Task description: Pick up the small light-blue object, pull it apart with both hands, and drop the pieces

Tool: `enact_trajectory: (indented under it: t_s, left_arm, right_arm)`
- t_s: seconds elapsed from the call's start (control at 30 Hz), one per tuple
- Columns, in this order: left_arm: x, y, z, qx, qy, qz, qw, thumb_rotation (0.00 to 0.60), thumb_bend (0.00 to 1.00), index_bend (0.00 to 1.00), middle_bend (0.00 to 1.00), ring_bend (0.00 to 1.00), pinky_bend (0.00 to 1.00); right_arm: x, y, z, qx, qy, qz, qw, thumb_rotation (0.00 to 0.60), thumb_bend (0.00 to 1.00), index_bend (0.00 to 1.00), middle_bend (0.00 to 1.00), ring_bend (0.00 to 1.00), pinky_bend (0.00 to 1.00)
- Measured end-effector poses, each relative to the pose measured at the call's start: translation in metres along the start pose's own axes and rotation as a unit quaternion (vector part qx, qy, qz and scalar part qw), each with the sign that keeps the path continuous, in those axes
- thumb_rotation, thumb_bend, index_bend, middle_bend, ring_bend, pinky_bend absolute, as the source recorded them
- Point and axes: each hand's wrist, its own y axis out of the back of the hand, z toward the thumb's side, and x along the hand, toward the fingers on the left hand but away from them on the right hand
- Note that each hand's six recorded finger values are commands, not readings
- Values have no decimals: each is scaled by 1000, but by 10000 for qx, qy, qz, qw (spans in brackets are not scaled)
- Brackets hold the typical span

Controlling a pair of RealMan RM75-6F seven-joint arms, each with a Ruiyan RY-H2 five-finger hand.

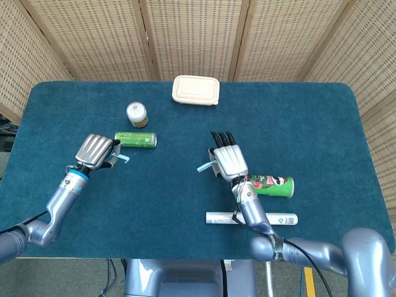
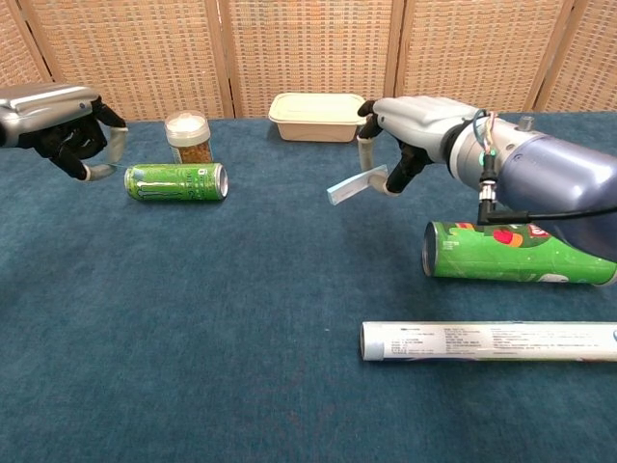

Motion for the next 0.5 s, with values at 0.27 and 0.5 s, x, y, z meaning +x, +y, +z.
enact_trajectory:
  t_s: [0.27,0.5]
  left_arm:
    - [-11,3,-11,-77,84,17,9999,600,0,83,0,52,309]
    - [-28,17,-19,-284,106,175,9994,600,0,5,0,0,168]
  right_arm:
    - [-8,-13,-8,-6,-329,197,9993,600,0,18,0,0,0]
    - [3,11,-17,-141,-342,-25,9993,600,0,0,0,0,0]
